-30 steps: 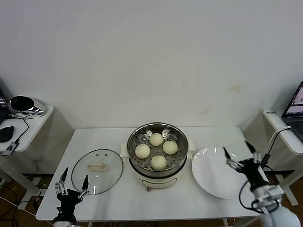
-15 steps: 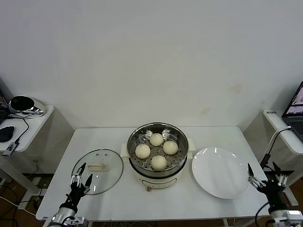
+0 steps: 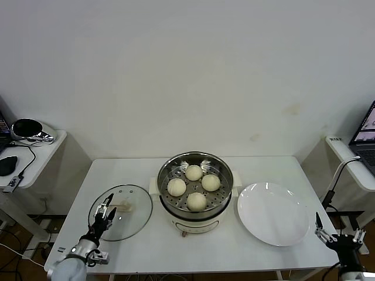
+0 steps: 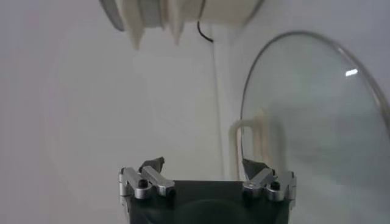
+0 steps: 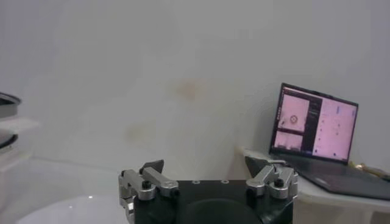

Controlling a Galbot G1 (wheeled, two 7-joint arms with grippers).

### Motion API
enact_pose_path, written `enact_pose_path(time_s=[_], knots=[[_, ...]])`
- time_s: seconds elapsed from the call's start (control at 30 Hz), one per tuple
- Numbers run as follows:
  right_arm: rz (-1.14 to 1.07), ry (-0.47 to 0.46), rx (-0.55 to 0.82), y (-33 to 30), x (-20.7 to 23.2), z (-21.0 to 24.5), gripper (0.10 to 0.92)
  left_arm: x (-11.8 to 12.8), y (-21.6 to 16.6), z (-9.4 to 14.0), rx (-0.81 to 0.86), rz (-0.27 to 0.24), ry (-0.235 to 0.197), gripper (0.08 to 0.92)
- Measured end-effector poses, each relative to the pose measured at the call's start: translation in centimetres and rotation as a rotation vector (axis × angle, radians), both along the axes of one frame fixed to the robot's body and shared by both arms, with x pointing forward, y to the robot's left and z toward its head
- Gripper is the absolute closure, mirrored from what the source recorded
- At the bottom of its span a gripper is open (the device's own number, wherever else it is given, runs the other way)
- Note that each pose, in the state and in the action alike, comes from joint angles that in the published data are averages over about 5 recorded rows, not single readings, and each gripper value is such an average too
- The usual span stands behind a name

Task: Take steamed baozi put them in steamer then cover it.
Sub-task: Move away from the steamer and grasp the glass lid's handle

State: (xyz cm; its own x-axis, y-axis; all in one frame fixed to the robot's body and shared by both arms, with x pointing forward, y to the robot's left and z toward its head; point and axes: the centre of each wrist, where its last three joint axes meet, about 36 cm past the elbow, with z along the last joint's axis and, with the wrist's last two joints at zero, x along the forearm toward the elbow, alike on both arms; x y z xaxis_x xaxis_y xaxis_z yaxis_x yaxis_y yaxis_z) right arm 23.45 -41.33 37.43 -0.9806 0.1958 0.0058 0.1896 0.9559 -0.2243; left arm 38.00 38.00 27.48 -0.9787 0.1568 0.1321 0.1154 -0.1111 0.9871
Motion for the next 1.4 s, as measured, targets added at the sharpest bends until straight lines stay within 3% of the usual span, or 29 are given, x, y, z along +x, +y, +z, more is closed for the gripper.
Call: enact_pose_path(time_s=[0.63, 1.1, 1.4], knots=[[-0.006, 0.032, 0.002, 0.1, -0.5, -1.3, 0.2, 4.4, 0.6, -0.6, 0.025, -0.004, 0.011, 0.202], [0.005, 0.044, 0.006, 0.5, -0.6, -1.9, 0.2, 4.8, 1.1, -2.4, 0.006, -0.001, 0.042, 0.597], [0.015, 0.05, 0.007, 0.7, -0.5, -2.3, 0.2, 4.3, 1.4, -2.9, -0.025, 0.006, 0.02, 0.835]])
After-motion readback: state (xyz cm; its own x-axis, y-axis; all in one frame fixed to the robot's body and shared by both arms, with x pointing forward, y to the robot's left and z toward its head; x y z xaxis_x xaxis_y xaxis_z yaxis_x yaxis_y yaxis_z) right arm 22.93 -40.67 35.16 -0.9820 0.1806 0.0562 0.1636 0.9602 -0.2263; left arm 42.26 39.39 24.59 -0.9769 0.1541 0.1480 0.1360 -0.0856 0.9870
